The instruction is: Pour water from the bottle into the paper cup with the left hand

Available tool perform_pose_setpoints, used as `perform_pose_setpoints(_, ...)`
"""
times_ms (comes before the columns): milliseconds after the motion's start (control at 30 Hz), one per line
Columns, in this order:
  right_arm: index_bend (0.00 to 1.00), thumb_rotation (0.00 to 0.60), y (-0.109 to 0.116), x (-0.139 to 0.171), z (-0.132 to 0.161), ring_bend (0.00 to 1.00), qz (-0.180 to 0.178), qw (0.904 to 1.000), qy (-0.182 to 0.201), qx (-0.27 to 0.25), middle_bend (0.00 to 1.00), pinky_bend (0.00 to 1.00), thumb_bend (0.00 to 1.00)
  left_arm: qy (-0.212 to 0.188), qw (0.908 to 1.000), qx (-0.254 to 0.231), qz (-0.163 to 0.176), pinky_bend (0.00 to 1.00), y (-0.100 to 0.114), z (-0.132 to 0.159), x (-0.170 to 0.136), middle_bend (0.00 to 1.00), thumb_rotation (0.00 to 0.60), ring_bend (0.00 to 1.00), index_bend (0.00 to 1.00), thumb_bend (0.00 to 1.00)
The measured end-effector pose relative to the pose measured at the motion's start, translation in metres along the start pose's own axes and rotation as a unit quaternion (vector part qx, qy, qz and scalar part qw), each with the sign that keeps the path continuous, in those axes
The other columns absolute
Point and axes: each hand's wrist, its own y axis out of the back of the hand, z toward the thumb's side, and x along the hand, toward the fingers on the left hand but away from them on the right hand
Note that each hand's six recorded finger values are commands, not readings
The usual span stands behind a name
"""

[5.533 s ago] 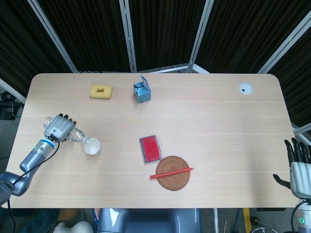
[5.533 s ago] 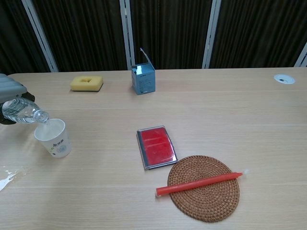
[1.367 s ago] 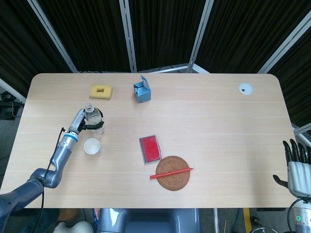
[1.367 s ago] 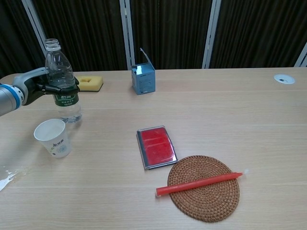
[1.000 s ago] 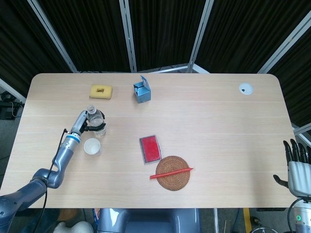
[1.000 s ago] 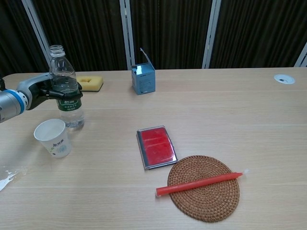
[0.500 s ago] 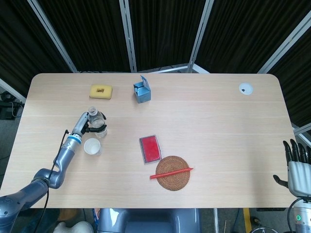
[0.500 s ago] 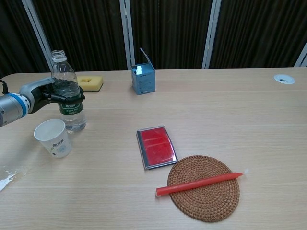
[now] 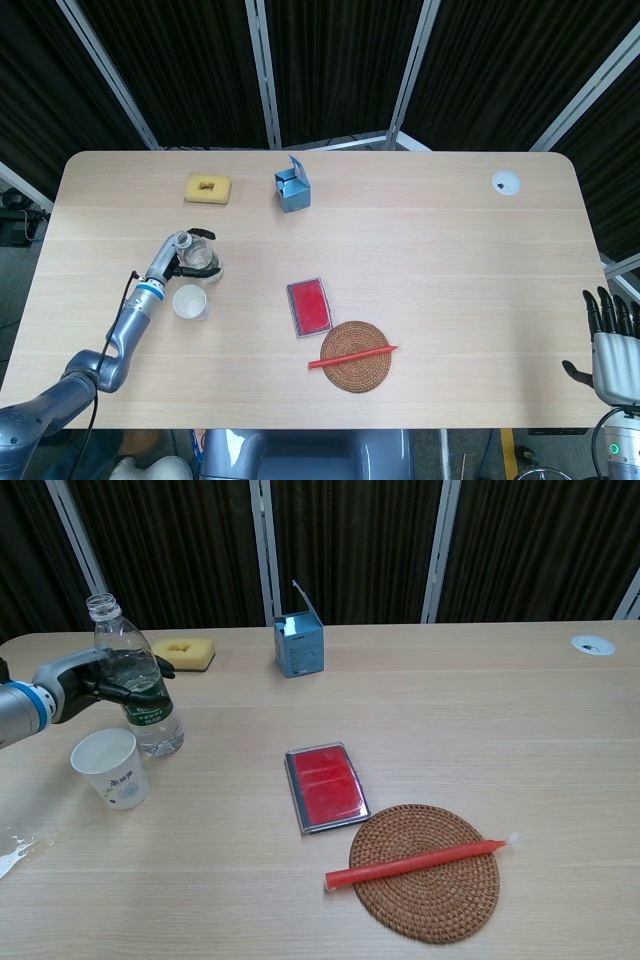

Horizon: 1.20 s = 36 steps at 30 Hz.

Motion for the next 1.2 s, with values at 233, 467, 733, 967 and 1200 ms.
perform_pose_setpoints(233, 0.0, 0.6, 0.0, 0.0, 0.001, 0.0, 0.0, 1.0, 0.002, 0.0, 0.0, 0.0, 0.0, -0.004, 0.9999, 0.011, -0.009, 0.0, 0.004, -0.002, -0.005, 0.0, 0.6, 0.0, 0.03, 0.04)
perform_pose_setpoints(467, 0.0, 0.6, 0.003, 0.002, 0.001, 0.0, -0.003, 1.0, 0.003, -0.006, 0.0, 0.0, 0.0, -0.018, 0.9997, 0.017, -0.007, 0.0, 0.018, 0.005, -0.012, 0.0, 0.6, 0.0, 0.0, 0.04)
perform_pose_setpoints(733, 0.0, 0.6, 0.005, 0.004, 0.002, 0.0, -0.004, 0.9999, 0.007, -0.012, 0.0, 0.0, 0.0, -0.04, 0.9987, 0.033, -0.001, 0.0, 0.044, 0.019, -0.03, 0.0, 0.6, 0.0, 0.0, 0.04)
perform_pose_setpoints(967, 0.0, 0.6, 0.01, 0.005, 0.002, 0.0, -0.009, 0.9995, 0.014, -0.026, 0.0, 0.0, 0.0, -0.053, 0.9956, 0.076, 0.008, 0.0, 0.08, 0.036, -0.064, 0.0, 0.6, 0.0, 0.0, 0.04)
perform_pose_setpoints(1200, 0.0, 0.6, 0.018, 0.007, 0.006, 0.0, -0.015, 0.9984, 0.034, -0.043, 0.0, 0.0, 0.0, -0.079, 0.9726, 0.205, 0.077, 0.0, 0.106, 0.055, -0.105, 0.0, 0.6, 0.0, 0.0, 0.04)
